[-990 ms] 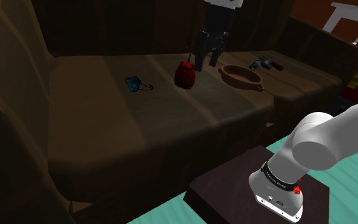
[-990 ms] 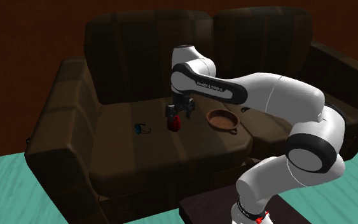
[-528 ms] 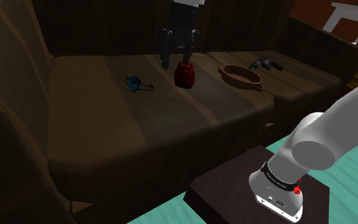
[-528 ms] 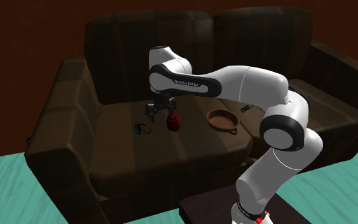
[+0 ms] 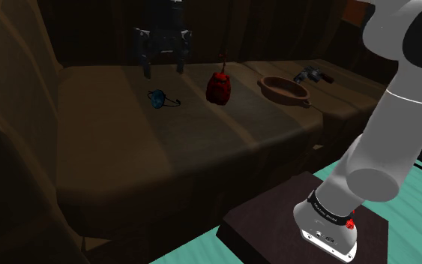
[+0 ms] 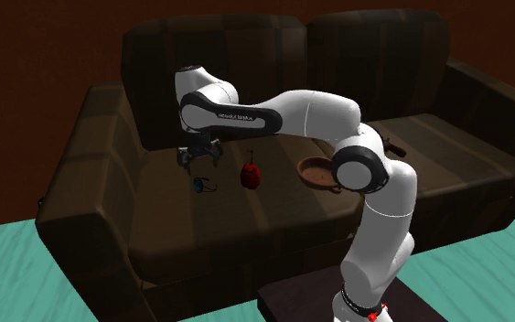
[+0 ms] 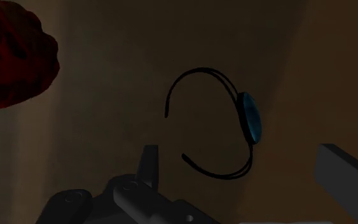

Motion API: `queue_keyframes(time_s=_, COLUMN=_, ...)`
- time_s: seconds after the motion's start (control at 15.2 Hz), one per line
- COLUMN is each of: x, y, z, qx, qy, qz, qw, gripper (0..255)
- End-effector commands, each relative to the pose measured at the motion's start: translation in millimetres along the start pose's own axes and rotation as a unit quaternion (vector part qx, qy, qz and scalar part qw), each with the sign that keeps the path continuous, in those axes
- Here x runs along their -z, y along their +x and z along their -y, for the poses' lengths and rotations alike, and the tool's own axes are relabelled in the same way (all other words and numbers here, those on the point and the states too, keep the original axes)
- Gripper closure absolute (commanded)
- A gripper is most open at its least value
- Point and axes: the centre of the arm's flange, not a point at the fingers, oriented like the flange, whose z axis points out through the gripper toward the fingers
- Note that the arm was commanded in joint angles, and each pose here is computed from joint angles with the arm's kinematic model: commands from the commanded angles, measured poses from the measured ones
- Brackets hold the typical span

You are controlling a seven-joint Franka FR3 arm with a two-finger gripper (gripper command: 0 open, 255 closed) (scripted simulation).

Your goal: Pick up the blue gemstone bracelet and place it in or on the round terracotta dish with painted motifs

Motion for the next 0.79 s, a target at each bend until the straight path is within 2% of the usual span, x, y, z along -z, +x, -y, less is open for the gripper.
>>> queue_keyframes(time_s=0.0, x=-5, y=19, z=17, qx=-0.011, qy=-0.003, qz=-0.001, qw=0.9999, gripper=0)
queue_keyframes(time_s=0.53, x=-43, y=27, z=26, qx=-0.016, qy=-0.004, qz=-0.001, qw=0.9999, gripper=0)
queue_keyframes(time_s=0.73, x=-46, y=27, z=26, qx=-0.016, qy=-0.004, qz=-0.001, qw=0.9999, gripper=0)
